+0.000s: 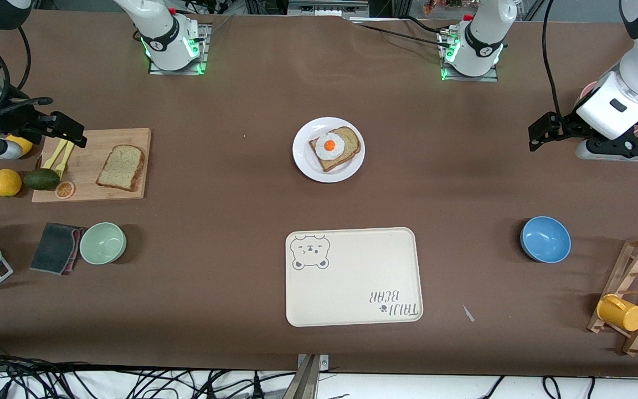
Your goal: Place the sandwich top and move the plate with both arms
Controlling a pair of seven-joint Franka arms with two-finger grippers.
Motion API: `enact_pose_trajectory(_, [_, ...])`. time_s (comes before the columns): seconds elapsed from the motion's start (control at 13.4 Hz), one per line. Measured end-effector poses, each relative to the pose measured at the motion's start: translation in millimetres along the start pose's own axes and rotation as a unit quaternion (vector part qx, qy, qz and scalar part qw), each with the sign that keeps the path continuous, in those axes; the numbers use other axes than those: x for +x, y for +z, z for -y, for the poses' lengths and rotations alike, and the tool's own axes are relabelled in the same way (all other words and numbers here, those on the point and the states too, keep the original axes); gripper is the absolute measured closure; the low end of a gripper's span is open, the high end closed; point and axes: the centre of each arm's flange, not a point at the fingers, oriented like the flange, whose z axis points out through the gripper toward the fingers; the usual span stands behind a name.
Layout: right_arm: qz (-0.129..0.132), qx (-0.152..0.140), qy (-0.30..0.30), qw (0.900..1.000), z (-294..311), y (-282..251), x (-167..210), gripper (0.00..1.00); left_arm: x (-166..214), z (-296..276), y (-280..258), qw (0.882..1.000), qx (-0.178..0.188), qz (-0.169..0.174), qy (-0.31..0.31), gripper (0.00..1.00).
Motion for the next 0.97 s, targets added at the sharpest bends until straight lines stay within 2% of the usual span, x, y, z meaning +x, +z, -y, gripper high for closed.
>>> enact_pose_trajectory(0.22, [0.001, -0.011, -0.012, 1.0, 10.3, 0.3, -1.8, 0.0, 0.0, 0.0, 0.0, 1.0, 0.0, 0.0, 0.0, 0.0])
enact_pose_trajectory(0.97, [0.015, -0.014, -0.021, 1.0, 20.0, 9.8, -5.2, 0.0, 0.0, 0.0, 0.0, 1.0, 0.0, 0.0, 0.0, 0.0])
